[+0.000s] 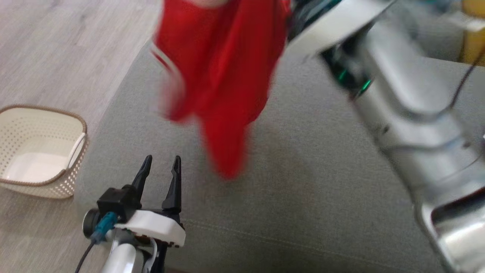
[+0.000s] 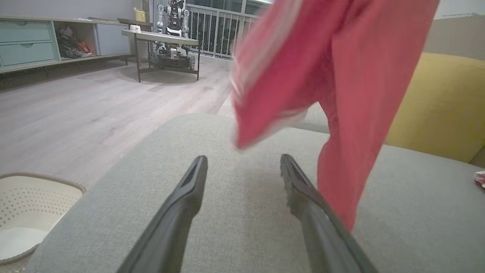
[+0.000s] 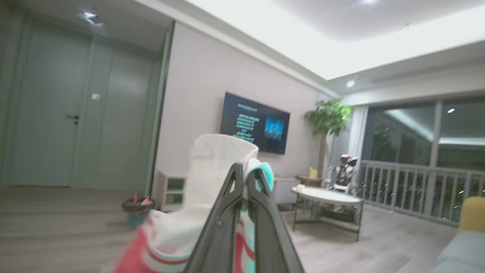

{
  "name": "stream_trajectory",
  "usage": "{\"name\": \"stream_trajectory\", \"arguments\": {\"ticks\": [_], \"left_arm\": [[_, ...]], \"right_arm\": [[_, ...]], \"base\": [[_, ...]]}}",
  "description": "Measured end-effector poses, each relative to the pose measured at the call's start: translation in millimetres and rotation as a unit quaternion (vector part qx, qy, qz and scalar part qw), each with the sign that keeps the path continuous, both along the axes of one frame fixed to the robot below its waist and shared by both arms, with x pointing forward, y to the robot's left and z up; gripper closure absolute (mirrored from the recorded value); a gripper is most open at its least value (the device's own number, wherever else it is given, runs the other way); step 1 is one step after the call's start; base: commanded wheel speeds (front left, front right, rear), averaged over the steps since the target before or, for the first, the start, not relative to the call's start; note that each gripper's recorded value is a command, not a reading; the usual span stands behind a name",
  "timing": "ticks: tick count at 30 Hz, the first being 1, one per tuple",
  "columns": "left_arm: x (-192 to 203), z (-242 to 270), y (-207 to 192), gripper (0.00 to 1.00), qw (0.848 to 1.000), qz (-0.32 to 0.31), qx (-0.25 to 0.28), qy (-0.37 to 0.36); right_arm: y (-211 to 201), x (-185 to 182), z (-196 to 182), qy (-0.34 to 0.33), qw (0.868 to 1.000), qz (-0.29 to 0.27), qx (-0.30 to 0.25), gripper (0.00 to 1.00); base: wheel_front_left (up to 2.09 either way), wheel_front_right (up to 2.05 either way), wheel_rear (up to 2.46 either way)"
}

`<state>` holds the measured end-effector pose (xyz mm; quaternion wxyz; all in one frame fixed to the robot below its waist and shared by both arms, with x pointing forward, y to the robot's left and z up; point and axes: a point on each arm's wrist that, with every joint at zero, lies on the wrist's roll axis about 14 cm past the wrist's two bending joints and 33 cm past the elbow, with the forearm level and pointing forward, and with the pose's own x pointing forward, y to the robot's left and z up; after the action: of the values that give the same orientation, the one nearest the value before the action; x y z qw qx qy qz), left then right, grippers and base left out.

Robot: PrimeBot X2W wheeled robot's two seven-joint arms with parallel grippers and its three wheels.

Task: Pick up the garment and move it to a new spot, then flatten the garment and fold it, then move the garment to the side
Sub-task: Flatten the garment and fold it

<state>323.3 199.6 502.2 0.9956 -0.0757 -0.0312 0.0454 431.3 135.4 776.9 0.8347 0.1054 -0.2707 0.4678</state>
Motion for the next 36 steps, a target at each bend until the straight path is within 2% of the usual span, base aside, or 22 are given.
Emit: {"name": "stream_trajectory", "arguments": {"ticks": [2, 4, 12, 14, 18, 21, 23, 26, 29, 31, 33, 35, 36], "left_arm": [[1.3, 1.6, -2.0, 0.0, 1.0, -0.003, -0.005, -0.003], [2.5, 2.3, -3.8, 0.0, 1.0, -0.006, -0.005, -0.004], [11.9, -0.2, -9.4, 0.0, 1.0, -0.015, -0.013, 0.0], [16.4, -1.9, -14.2, 0.0, 1.0, -0.023, -0.013, 0.003], [21.5, -3.8, -20.9, 0.0, 0.999, -0.034, -0.014, 0.006], [24.6, -6.2, -23.5, 0.0, 0.999, -0.037, -0.018, 0.01], [25.9, -6.6, -25.4, 0.0, 0.999, -0.04, -0.018, 0.01], [26.5, -7.4, -26.1, 0.0, 0.999, -0.041, -0.019, 0.012], [27.5, -9.3, -27.1, 0.0, 0.999, -0.043, -0.019, 0.015], [28.1, -11.8, -26.9, 0.0, 0.999, -0.042, -0.026, 0.018], [29.2, -13.3, -27.2, 0.0, 0.998, -0.042, -0.029, 0.02], [30.8, -14.6, -28.2, 0.0, 0.998, -0.044, -0.029, 0.022], [32.1, -14.5, -28.8, 0.0, 0.998, -0.045, -0.029, 0.022]], "right_arm": [[-20.0, 9.7, 34.2, -0.026, 0.999, -0.031, 0.03, 1.0], [-43.9, 27.6, 47.6, -0.023, 0.996, -0.07, 0.055, 1.0], [-114.2, 88.9, -3.6, 0.047, 0.978, -0.2, 0.038, 1.0], [-148.1, 101.6, -2.9, 0.045, 0.968, -0.245, 0.041, 1.0], [-180.9, 113.4, 0.0, 0.032, 0.954, -0.295, 0.032, 1.0], [-202.7, 113.4, 14.4, 0.023, 0.946, -0.314, 0.073, 1.0], [-205.3, 111.8, 16.9, 0.018, 0.945, -0.315, 0.08, 1.0], [-180.7, 107.6, -8.1, 0.025, 0.955, -0.293, 0.039, 1.0], [-141.7, 95.5, -66.7, 0.083, 0.969, -0.233, 0.002, 1.0], [-116.8, 79.9, -115.5, 0.133, 0.972, -0.19, -0.029, 1.0], [-95.2, 60.2, -164.0, 0.175, 0.969, -0.154, -0.077, 1.0], [-80.0, 42.6, -207.2, 0.214, 0.96, -0.126, -0.133, 1.0], [-76.5, 36.2, -227.9, 0.233, 0.951, -0.119, -0.164, 0.5]], "base": [[0.0, 0.0, 0.0], [0.0, 0.0, 0.0], [0.0, 0.0, 0.0], [0.0, 0.0, 0.0], [0.0, 0.0, 0.0], [0.0, 0.0, 0.0], [0.0, 0.0, 0.0], [0.0, 0.0, 0.0], [0.0, 0.0, 0.0], [0.0, 0.0, 0.0], [0.0, 0.0, 0.0], [0.0, 0.0, 0.0], [0.0, 0.0, 0.0]]}}
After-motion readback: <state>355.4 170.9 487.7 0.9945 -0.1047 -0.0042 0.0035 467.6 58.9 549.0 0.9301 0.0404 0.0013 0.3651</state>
